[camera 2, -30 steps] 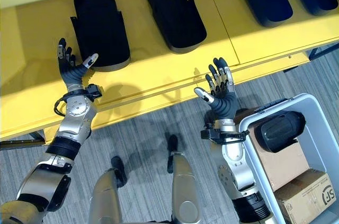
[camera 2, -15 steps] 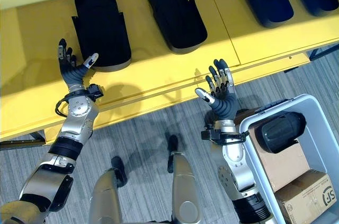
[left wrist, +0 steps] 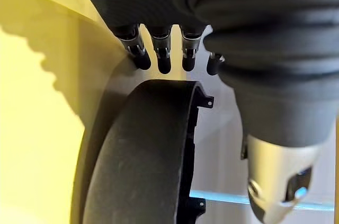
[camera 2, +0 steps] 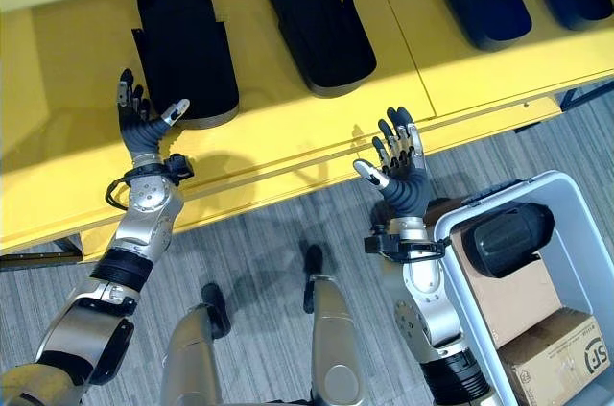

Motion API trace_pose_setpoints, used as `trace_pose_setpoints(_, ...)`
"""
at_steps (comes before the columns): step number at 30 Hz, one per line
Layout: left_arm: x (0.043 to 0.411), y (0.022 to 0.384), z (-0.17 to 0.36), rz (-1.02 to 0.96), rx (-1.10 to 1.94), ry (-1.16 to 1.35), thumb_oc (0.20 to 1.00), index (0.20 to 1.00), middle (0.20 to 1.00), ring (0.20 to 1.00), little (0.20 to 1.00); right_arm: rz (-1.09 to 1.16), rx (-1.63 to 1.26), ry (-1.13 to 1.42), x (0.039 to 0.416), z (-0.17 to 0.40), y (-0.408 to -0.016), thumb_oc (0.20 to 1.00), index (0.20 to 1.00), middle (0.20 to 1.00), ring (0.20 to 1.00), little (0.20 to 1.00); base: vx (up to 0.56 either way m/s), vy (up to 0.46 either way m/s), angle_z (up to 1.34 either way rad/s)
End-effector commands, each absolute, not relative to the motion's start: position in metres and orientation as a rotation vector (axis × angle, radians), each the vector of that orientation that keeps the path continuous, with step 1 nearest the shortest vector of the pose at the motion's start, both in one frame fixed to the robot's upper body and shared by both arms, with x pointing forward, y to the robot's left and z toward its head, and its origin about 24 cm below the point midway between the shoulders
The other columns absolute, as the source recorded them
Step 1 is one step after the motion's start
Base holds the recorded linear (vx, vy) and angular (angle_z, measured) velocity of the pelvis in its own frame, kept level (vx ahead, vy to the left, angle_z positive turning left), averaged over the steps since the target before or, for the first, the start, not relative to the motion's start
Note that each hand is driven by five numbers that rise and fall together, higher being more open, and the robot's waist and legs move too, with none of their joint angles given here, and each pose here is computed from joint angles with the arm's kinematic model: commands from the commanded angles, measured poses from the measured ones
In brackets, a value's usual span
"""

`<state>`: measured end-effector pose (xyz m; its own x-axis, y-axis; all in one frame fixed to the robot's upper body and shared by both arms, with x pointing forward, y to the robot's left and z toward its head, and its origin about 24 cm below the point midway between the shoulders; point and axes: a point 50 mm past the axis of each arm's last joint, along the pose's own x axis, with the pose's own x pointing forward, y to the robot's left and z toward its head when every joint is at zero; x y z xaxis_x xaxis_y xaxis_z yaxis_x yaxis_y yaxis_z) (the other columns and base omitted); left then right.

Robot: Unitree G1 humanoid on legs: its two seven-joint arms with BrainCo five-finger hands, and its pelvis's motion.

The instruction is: Move parts from the plastic box to the shelf.

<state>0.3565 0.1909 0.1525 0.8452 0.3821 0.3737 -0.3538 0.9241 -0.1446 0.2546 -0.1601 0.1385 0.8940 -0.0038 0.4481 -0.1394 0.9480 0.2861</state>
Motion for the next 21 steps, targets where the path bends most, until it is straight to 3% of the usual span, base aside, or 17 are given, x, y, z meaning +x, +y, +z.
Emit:
trace_pose_setpoints(1, 0.356, 0.158, 0.136, 0.261, -0.081, -0.344, 1.000, 1.000, 1.000, 1.000, 1.000, 0.088, 0.342, -0.576, 0.245, 0.156, -0.165, 1.000, 1.000, 1.000, 1.000, 1.000, 0.00, 0.000, 0.00)
trace_pose_setpoints(21, 0.353, 0.144, 0.132, 0.200, -0.098, -0.333, 1.000, 1.000, 1.000, 1.000, 1.000, 0.094, 0.345, -0.569, 0.244, 0.154, -0.165, 1.000, 1.000, 1.000, 1.000, 1.000, 0.00, 0.000, 0.00)
